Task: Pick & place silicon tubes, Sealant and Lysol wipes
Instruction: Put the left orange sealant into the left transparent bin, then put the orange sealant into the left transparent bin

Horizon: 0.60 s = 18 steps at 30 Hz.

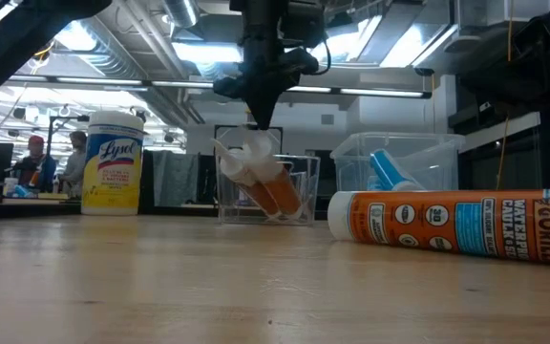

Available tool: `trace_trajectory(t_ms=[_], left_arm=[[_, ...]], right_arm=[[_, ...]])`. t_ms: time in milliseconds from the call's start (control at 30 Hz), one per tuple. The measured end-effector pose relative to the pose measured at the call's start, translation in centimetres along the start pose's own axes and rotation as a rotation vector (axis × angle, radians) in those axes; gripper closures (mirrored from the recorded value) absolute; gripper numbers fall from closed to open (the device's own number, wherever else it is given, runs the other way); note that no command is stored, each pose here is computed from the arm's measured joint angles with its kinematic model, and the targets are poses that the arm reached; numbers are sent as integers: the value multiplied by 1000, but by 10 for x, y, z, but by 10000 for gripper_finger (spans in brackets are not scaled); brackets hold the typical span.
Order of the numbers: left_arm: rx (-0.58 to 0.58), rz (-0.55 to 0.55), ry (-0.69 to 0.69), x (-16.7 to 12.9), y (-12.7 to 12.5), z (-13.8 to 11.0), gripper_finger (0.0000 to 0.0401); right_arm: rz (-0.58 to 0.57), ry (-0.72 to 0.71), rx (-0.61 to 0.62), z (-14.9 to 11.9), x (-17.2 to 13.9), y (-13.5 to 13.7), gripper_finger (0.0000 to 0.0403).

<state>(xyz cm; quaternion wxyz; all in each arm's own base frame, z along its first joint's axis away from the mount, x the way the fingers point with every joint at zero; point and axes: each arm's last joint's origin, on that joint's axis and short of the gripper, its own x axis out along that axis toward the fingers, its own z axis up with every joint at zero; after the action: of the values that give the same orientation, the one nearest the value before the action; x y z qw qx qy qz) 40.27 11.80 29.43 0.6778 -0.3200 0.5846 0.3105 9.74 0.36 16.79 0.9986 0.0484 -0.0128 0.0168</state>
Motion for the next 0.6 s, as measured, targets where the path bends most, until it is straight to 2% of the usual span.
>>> trace_trajectory(t_ms=[433,600], left_arm=[[-2,-24,-30,-1,-2,3,399],[-2,-45,-57,-9,-3,5,397]], right_arm=[[0,0,0,0,0,0,368],[0,0,0,0,0,0,368]])
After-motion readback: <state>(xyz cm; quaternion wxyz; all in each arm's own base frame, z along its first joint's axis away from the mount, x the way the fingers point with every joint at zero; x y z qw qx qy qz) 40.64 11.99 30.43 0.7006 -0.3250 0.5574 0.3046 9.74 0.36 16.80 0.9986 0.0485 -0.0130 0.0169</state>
